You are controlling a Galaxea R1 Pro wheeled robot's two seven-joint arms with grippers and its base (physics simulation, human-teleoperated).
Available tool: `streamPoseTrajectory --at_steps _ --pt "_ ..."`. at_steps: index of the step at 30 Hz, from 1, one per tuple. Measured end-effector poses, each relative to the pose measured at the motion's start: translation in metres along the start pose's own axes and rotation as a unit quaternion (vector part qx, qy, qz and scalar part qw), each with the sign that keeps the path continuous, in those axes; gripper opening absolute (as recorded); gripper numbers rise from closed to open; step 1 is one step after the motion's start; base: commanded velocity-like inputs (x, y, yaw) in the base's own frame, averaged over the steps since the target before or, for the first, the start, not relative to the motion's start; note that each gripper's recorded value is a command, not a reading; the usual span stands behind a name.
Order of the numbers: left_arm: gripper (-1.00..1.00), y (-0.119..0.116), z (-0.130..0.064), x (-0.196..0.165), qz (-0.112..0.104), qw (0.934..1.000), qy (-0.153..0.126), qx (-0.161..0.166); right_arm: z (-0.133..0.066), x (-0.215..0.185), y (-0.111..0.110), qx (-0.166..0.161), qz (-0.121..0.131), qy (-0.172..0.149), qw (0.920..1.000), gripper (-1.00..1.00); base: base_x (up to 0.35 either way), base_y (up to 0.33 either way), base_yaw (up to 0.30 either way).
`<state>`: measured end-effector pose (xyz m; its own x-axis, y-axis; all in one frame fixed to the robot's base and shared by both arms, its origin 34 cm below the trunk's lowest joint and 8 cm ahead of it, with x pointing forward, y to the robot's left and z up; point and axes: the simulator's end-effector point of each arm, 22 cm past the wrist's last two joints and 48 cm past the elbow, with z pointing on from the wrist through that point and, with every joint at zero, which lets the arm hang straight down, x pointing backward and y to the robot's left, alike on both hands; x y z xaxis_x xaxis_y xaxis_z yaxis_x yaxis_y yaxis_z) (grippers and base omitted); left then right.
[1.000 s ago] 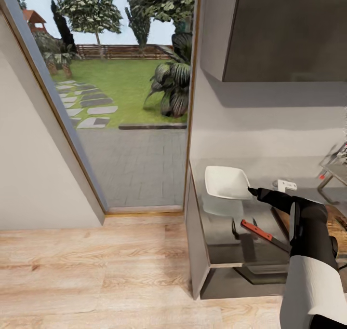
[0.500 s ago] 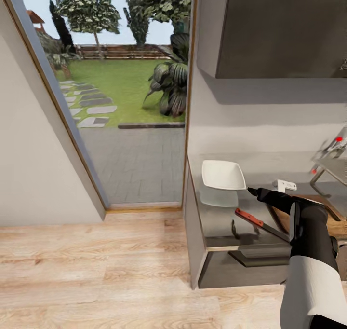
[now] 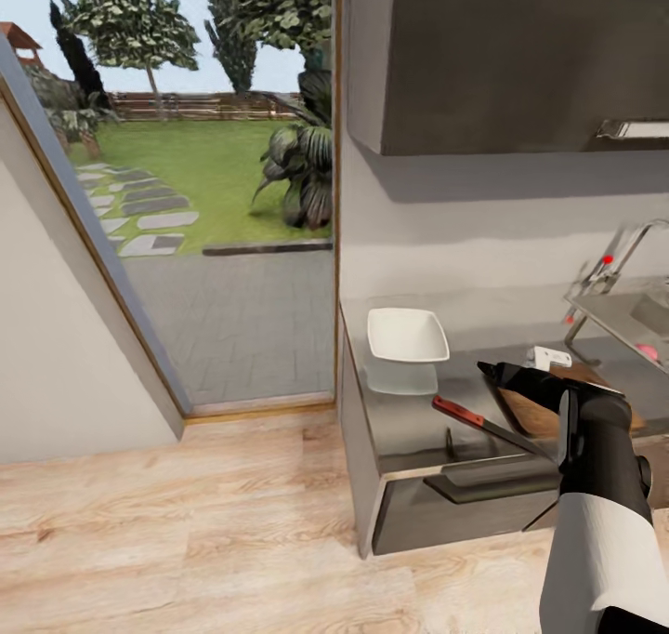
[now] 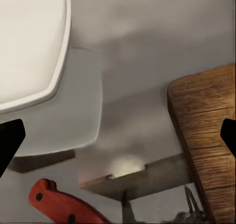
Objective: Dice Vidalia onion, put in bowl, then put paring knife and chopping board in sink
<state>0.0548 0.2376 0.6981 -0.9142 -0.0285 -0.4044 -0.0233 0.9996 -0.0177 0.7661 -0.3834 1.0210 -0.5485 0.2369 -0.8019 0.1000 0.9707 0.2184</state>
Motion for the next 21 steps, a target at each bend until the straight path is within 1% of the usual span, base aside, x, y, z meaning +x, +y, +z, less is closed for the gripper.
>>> streamPoseTrajectory --at_steps 9,21 --pt "1.0 0.0 0.0014 -0.0021 0.0 1.0 -0.004 0.0 -0.0031 -0.004 0.001 -0.001 0.0 -0.004 1.0 1.0 0.0 0.217 -0.2" --pt "1.0 0.0 0.0033 -0.0049 0.0 1.0 -0.01 0.0 -0.0073 -0.0101 0.0028 -0.002 -0.001 -0.01 1.0 1.0 0.0 0.283 -0.2"
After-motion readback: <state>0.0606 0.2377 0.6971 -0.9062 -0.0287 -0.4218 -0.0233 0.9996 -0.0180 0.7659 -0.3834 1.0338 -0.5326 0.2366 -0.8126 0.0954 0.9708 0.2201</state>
